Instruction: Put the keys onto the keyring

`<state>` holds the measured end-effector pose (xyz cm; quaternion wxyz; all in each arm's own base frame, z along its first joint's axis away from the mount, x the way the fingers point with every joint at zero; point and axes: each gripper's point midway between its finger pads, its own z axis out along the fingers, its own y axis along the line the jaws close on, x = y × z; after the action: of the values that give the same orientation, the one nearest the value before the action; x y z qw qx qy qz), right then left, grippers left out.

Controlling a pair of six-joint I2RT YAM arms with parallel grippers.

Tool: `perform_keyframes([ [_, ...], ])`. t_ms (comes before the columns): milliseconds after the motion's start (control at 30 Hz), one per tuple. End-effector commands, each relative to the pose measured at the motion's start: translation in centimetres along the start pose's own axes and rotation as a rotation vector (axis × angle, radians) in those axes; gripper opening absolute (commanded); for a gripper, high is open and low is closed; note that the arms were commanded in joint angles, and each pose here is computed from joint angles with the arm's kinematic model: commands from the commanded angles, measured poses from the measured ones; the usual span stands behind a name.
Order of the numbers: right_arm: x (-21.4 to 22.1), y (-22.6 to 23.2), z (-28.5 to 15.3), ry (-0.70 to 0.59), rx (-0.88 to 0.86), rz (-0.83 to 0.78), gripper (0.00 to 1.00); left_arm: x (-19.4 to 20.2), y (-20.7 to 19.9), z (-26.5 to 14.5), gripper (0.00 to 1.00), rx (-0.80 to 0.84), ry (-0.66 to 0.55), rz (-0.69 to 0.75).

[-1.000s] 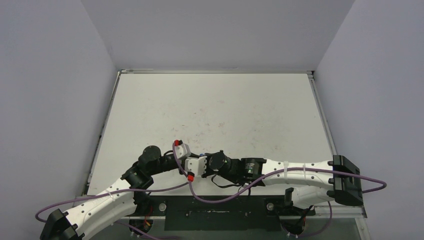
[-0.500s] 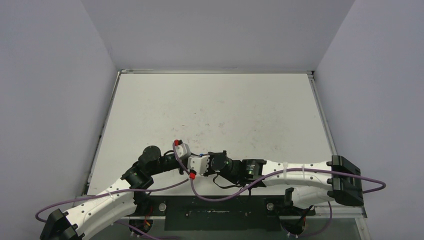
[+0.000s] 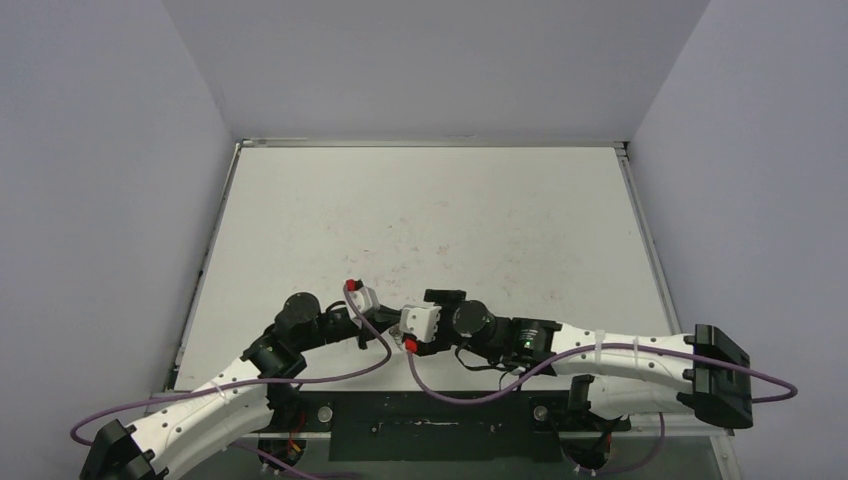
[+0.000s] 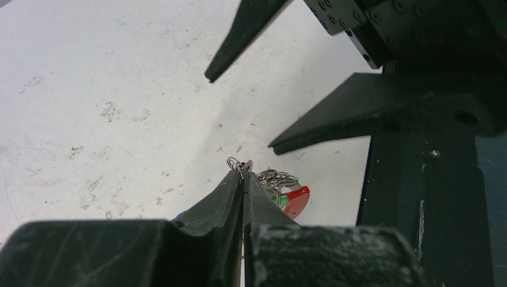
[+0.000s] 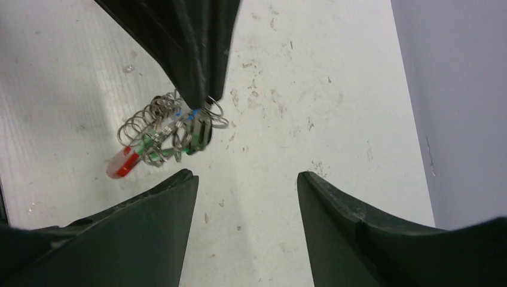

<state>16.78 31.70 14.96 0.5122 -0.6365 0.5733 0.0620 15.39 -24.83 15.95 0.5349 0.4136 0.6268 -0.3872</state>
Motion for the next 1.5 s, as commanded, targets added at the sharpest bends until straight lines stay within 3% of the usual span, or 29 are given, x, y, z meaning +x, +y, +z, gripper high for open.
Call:
perform_keyframes([
  [0, -3.0, -1.7, -1.3, -0.253, -0.039, 0.137, 0.65, -3.0, -0.5, 0.0, 0.0, 0.032, -0.119, 0.067],
  [167, -2.9, -1.6, -2.0, -0.378, -0.134, 0.16, 0.67, -3.2, -1.3, -0.1, 0.0, 0.077, -0.14, 0.097],
  [467, -4.5, -0.4, -1.6, -0.526, -0.331, 0.111, 0.54, -3.6, -2.7, -0.2, 0.0, 0.16, -0.163, 0.121],
  [633, -4.6, 0.2, -1.2, -0.532, -0.416, 0.087, 0.37, -3.6, -2.7, -0.2, 0.0, 0.16, -0.162, 0.119],
  [767, -4.6, 0.0, -0.9, -0.527, -0.423, 0.093, 0.3, -3.6, -2.7, -0.2, 0.0, 0.158, -0.163, 0.12],
  [1200, -5.1, 0.4, -0.9, -0.546, -0.464, 0.096, 0.21, -3.6, -2.6, -0.1, 0.0, 0.156, -0.161, 0.122],
  [1367, -5.1, 0.4, -0.8, -0.539, -0.471, 0.09, 0.01, -3.6, -2.6, -0.1, 0.0, 0.155, -0.161, 0.122],
  [1467, -5.0, 0.3, -0.8, -0.524, -0.467, 0.091, 0.0, -3.6, -2.6, -0.1, 0.0, 0.154, -0.161, 0.122],
])
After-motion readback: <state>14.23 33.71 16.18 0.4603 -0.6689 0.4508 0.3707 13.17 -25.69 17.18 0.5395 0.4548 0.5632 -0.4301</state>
